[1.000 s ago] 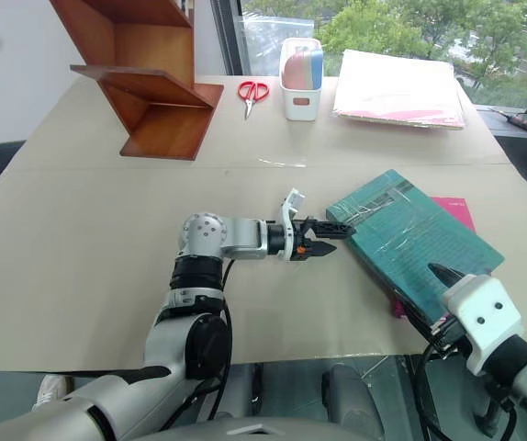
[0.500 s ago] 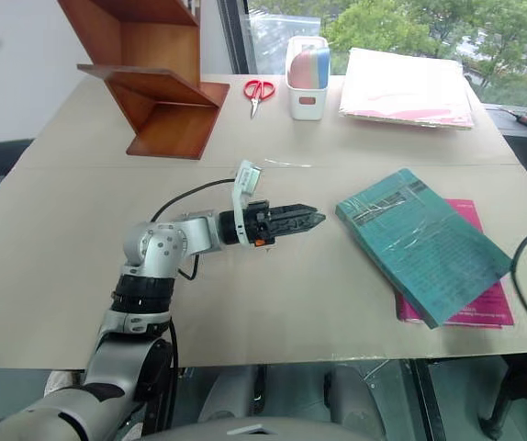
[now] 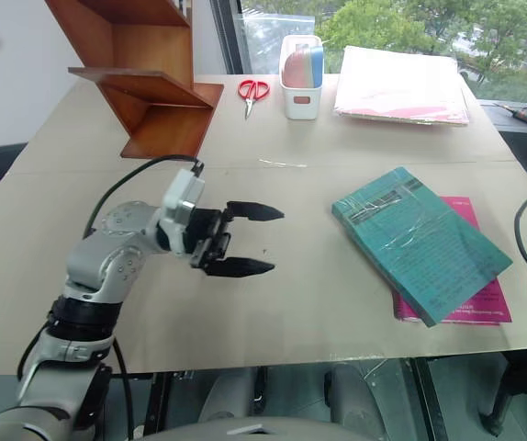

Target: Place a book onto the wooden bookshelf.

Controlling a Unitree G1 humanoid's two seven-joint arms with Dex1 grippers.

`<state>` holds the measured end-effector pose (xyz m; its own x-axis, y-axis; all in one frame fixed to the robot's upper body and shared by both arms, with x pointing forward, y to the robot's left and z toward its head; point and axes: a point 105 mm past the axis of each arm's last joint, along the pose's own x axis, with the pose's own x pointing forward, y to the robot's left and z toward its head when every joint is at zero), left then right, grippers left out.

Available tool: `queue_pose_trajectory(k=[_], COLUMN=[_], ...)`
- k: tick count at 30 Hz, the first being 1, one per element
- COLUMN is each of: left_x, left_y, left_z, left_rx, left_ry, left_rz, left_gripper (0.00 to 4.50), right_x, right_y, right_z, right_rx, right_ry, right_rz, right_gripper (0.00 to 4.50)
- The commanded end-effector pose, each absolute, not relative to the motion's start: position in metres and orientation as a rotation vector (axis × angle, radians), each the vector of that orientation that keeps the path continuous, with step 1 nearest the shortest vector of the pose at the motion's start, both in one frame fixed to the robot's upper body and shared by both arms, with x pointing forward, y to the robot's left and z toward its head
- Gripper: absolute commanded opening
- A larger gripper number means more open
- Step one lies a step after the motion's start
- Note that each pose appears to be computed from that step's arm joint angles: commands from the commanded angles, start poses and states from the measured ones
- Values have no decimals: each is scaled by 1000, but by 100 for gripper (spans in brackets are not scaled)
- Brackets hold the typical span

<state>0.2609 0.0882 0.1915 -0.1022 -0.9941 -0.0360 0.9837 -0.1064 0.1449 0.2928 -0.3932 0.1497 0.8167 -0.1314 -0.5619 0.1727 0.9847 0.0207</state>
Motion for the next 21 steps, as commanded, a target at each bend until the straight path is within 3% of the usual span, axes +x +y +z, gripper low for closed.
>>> queue_pose_trajectory(k=[1,9,21], left_x=[254,248,246], left_y=[91,90,88], left_z=[203,204,206], left_rx=[200,191,158], left_ry=[-159,-151,-141], left_rz=[-1686,-1661,-1628], left_gripper=[450,450,450], right_x=[298,300,310], right_y=[-380,-357,-295], right_z=[138,119,111], right_rx=[159,252,388], right_ry=[661,793,828], right_rz=[-91,28,223], right_gripper=[6,6,6])
